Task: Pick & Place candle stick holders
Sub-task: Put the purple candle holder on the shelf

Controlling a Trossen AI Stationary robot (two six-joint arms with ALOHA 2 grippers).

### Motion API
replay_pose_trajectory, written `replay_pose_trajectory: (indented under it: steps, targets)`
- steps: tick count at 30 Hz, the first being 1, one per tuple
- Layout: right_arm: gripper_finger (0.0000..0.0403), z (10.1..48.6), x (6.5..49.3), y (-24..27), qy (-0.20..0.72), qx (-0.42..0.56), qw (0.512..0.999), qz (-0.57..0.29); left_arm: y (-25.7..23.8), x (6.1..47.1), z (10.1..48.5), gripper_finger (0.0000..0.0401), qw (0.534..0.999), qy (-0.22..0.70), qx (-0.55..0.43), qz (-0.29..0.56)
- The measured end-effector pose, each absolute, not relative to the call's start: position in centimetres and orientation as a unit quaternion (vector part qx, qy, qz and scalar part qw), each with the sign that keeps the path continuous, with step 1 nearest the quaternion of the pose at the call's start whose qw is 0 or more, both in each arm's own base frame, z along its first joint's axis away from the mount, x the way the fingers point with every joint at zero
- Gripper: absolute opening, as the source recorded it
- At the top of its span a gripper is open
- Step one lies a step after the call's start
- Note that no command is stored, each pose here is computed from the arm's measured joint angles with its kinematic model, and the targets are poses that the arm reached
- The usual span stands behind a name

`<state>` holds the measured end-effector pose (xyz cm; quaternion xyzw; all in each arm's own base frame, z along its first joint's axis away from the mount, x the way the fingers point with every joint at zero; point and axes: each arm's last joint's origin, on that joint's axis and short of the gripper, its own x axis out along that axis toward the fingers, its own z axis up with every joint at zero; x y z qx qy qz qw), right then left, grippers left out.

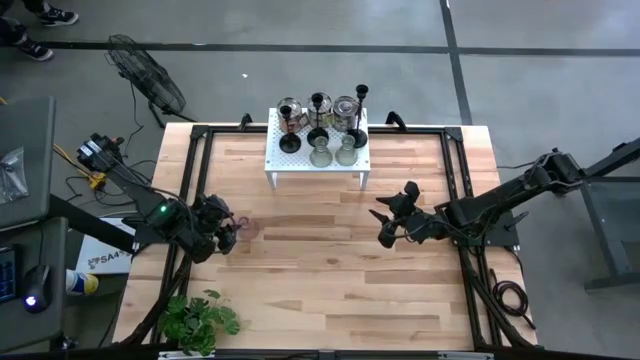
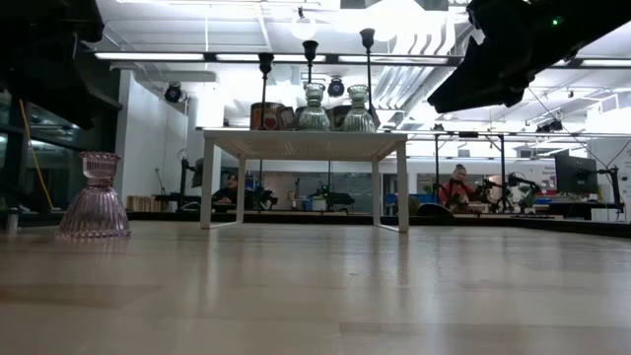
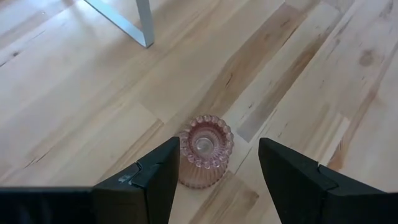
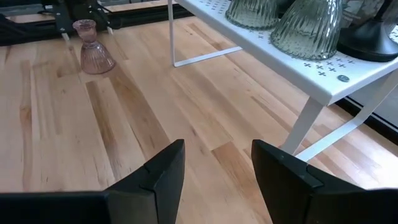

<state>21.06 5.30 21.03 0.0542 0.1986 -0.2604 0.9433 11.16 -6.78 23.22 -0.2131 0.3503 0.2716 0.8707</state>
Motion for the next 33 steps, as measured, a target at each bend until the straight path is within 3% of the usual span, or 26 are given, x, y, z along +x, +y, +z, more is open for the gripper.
replay_pose_trajectory:
  steps: [12,24,33]
  targets:
    - [0.0178,21.0,21.1,5.3,0.199,0.054,0.943,-0.260,-7.7,12.1,22.6,0.0218,0.851,0.363,-0.263,0.274]
    - [0.0178,20.9,21.0,5.3,0.205,0.057,0.942,-0.261,-9.0,13.6,20.3,0.0364,0.824,0.395,-0.245,0.323]
    - [0.0178,20.9,21.0,5.3,0.210,0.061,0.943,-0.251,-9.9,14.5,18.2,0.0379,0.800,0.433,-0.213,0.356]
